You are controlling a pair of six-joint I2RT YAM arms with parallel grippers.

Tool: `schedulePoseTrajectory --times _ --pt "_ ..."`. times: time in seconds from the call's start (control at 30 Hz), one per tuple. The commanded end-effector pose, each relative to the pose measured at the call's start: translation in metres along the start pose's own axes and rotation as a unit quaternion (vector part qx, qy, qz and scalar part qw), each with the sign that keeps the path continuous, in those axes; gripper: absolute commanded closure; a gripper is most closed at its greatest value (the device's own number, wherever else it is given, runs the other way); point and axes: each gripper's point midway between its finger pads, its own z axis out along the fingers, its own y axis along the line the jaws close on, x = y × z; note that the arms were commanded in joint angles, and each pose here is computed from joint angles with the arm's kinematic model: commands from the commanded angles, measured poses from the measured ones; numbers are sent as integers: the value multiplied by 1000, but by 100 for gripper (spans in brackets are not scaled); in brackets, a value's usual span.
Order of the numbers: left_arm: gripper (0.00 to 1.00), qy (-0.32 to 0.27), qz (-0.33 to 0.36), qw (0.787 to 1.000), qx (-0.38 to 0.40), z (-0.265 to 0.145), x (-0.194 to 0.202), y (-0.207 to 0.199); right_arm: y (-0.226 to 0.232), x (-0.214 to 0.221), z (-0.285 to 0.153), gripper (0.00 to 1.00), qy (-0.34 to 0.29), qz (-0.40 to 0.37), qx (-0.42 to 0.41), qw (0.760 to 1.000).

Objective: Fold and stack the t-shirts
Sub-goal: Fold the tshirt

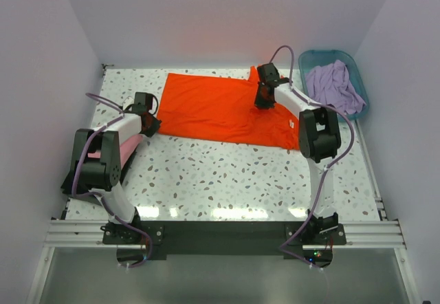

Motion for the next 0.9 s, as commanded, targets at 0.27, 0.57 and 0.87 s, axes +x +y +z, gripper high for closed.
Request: schedulePoseTrajectory --times 0.27,0.57,0.87 --pt "100 -8 3 1000 27 -2 -8 -9 -2 -44 -40 28 -58 -29 3 998" --pt "53 -18 4 999 42 -13 -15 -3 -83 -24 -124 28 -71 31 61 995" --pt "44 -7 12 997 72 -13 -4 -4 -155 65 -142 31 -38 78 93 992"
